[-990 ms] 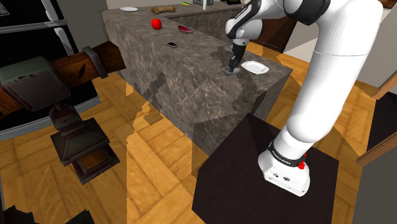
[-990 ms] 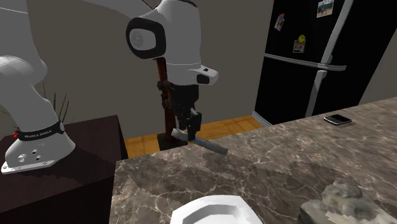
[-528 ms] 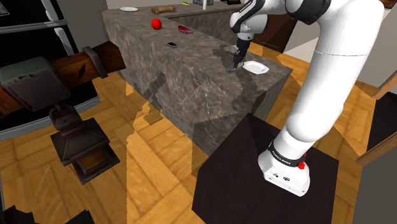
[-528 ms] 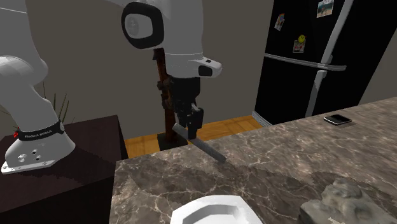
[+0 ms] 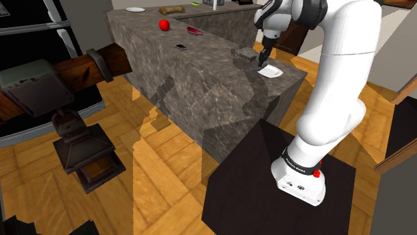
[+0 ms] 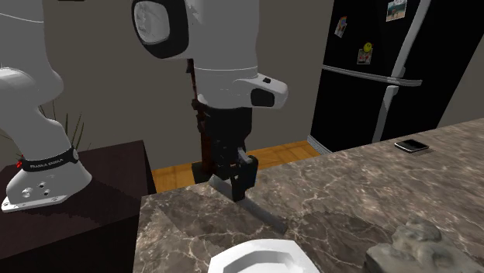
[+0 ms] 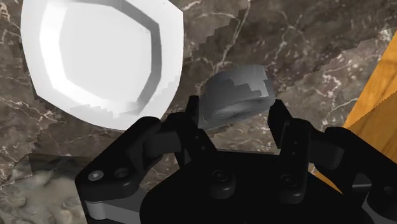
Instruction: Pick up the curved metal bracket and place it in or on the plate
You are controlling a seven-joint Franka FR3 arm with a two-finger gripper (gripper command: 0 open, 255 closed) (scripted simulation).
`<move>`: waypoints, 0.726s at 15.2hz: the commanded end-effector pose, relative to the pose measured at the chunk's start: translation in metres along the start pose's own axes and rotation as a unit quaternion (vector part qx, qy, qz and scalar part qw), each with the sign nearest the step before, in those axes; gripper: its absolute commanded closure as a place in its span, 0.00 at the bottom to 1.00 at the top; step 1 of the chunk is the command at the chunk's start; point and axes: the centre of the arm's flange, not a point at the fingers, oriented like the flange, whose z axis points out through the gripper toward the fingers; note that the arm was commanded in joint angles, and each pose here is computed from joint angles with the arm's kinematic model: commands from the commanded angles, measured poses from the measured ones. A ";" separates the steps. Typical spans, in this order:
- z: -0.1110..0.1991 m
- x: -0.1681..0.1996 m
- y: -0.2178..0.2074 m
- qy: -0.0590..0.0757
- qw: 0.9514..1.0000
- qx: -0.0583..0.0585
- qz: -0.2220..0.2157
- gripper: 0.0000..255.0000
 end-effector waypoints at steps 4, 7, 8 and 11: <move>0.000 -0.021 0.061 0.000 1.000 0.000 -0.001 1.00; -0.001 -0.036 0.098 0.000 1.000 0.000 -0.001 1.00; -0.002 -0.041 0.110 0.000 1.000 0.000 -0.001 1.00; 0.009 -0.042 0.112 0.000 1.000 0.000 -0.001 1.00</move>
